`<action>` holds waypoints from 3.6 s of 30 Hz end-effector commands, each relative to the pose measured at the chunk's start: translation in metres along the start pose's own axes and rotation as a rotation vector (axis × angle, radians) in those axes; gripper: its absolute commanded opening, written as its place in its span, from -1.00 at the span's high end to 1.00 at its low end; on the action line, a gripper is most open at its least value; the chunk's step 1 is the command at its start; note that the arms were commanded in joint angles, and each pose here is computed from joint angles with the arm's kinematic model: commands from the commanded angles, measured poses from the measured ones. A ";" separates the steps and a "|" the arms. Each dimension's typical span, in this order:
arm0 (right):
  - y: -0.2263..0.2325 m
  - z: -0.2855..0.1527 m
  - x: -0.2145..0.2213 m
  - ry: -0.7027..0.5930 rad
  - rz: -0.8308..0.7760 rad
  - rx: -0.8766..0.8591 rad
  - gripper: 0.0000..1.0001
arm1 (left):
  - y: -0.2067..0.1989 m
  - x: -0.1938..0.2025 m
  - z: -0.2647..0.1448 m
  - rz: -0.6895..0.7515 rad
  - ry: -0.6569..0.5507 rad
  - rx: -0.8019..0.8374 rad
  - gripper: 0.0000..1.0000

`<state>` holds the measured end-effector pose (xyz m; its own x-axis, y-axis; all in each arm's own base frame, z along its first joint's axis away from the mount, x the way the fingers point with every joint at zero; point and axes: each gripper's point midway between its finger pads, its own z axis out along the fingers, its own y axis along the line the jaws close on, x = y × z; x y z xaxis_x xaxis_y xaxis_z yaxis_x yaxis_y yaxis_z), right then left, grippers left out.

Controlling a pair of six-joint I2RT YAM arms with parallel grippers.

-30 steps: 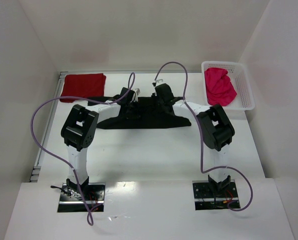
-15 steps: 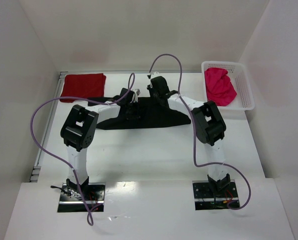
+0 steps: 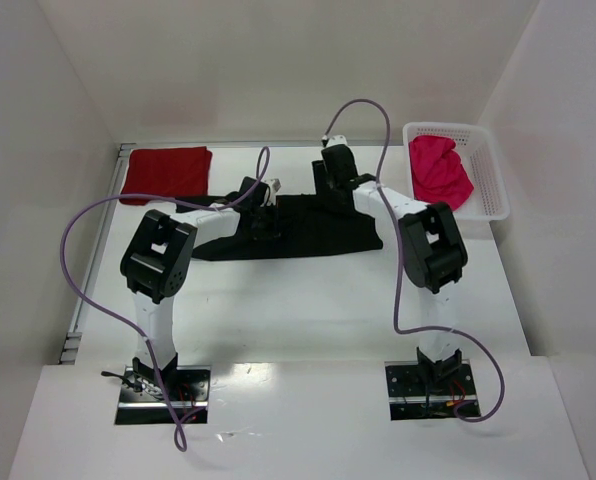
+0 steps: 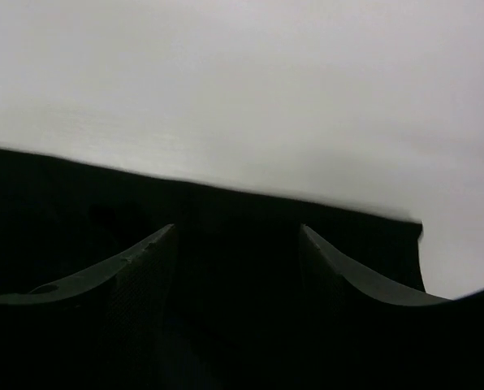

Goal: Fold and stack the t-shirts
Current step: Fold the other side of the tshirt into a rectangle

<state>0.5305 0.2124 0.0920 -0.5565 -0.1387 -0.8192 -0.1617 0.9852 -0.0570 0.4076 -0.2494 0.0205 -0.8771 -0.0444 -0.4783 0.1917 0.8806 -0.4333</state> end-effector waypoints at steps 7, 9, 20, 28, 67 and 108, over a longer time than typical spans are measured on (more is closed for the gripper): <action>-0.046 -0.076 0.029 0.086 0.207 0.004 -0.20 | 0.011 0.034 -0.005 -0.004 0.106 -0.036 1.00; -0.050 -0.073 0.046 0.134 0.251 0.003 -0.13 | 0.011 0.034 -0.005 -0.004 0.106 -0.036 1.00; -0.019 -0.042 0.073 0.227 0.315 -0.106 -0.07 | 0.008 0.038 -0.006 0.013 0.110 -0.032 1.00; -0.014 -0.029 0.076 0.231 0.337 -0.114 0.05 | 0.008 0.038 -0.006 0.013 0.110 -0.032 1.00; -0.049 -0.009 -0.029 -0.028 0.494 -0.072 -0.78 | 0.005 0.038 -0.013 0.022 0.114 -0.023 0.99; -0.067 -0.099 0.134 0.338 0.441 0.041 -0.75 | 0.222 -0.042 -0.149 -0.356 -0.217 -0.460 -0.71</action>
<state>0.3784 0.1190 0.0474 -0.8041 0.2787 -0.5252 0.1788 0.9558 0.2334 0.4052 0.0077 0.0522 -0.7548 -0.4455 -0.4815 -0.3717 0.8953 -0.2457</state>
